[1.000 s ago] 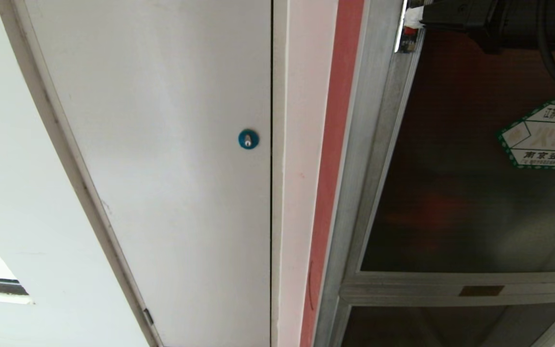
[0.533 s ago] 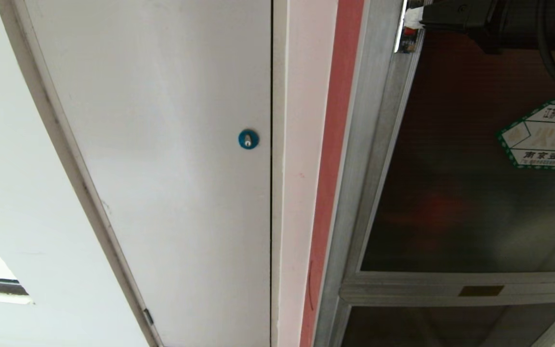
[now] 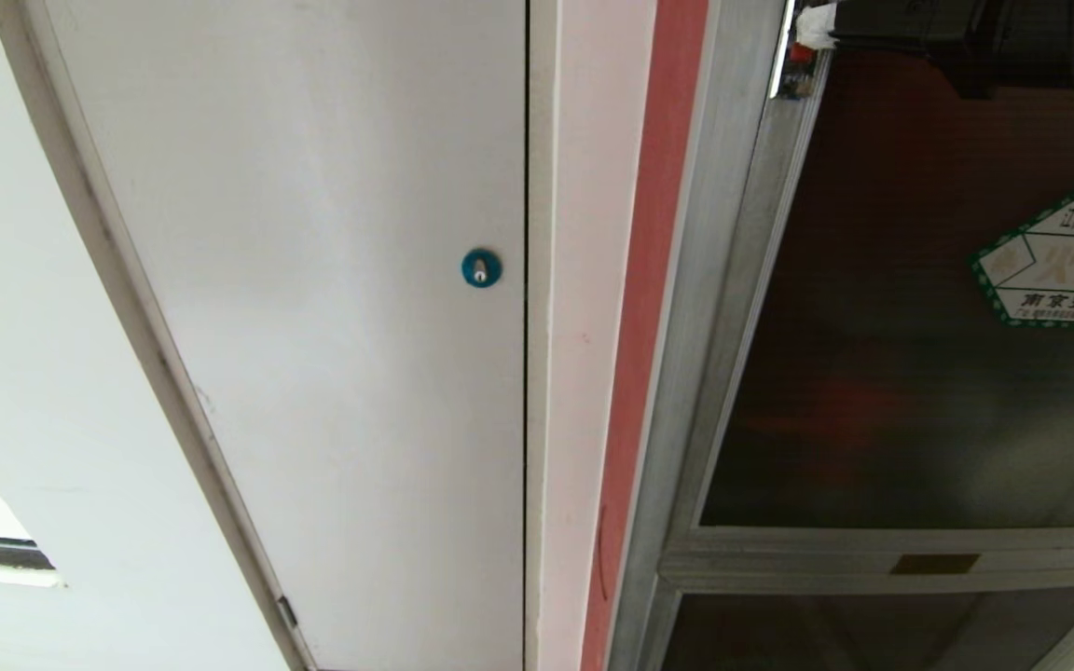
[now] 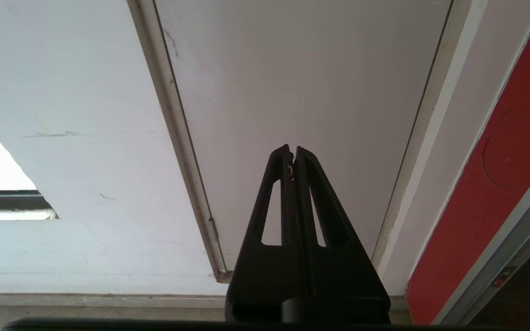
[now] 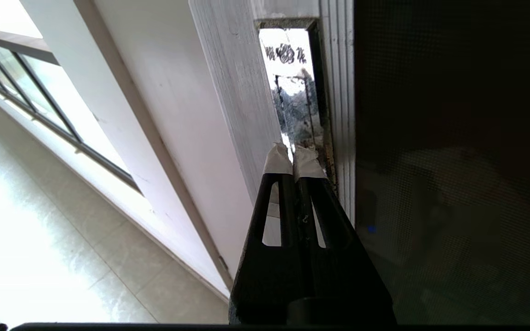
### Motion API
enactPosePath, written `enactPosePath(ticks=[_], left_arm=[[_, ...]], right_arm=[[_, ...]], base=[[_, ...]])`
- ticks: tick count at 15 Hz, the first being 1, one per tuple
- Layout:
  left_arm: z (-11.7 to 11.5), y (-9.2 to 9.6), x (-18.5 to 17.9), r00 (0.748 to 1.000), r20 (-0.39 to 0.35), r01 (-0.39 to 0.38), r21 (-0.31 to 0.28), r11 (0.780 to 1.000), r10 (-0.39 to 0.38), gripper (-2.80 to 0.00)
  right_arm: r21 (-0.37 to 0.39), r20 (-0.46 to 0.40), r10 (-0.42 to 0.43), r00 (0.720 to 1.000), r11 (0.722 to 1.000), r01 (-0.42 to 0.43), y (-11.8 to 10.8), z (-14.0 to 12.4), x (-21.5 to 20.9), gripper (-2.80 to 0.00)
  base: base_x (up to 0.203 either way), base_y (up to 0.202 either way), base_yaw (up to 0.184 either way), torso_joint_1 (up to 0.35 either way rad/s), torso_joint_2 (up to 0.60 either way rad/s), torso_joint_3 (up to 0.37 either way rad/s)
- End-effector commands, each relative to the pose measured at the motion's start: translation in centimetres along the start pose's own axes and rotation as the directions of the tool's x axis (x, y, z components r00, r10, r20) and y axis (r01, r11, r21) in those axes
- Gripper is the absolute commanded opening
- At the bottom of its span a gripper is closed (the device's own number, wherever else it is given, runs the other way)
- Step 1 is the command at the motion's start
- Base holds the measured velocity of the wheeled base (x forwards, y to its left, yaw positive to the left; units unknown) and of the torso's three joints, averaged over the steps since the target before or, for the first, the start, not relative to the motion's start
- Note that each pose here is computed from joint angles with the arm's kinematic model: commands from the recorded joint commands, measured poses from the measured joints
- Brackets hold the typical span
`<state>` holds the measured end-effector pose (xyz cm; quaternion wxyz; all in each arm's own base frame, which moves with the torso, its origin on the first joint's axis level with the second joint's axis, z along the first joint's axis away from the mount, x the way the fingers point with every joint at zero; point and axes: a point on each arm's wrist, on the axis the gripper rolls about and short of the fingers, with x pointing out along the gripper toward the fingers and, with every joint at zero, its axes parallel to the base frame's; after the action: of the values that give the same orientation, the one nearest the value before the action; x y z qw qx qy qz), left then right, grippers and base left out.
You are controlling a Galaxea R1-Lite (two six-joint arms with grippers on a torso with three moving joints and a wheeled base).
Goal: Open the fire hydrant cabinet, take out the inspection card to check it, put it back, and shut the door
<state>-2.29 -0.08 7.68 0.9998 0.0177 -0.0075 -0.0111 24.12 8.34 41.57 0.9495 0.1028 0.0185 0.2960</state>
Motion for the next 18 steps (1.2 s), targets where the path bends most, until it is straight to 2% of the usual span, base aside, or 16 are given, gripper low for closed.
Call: enactPosePath(ticks=[1, 13, 18], left_arm=[[-0.2, 0.0, 0.1, 1.000, -0.007, 0.001, 0.000, 1.000, -0.001, -2.80], [-0.2, 0.0, 0.1, 1.000, -0.007, 0.001, 0.000, 1.000, -0.001, -2.80], [-0.2, 0.0, 0.1, 1.000, -0.007, 0.001, 0.000, 1.000, -0.001, -2.80]], right_arm=[[-0.011, 0.036, 0.024, 0.999, 1.000, -0.024, 1.0, 0.9, -1.6, -2.80], [-0.040, 0.122, 0.081, 0.989, 0.996, -0.077, 3.7, 2.4, -7.5, -2.80], [-0.028, 0.110, 0.045, 0.993, 0.999, -0.042, 3.9, 1.2, -9.3, -2.80]], base=[[0.000, 0.000, 0.000, 0.000, 0.00, 0.000], [0.000, 0.000, 0.000, 0.000, 0.00, 0.000], [0.000, 0.000, 0.000, 0.000, 0.00, 0.000]])
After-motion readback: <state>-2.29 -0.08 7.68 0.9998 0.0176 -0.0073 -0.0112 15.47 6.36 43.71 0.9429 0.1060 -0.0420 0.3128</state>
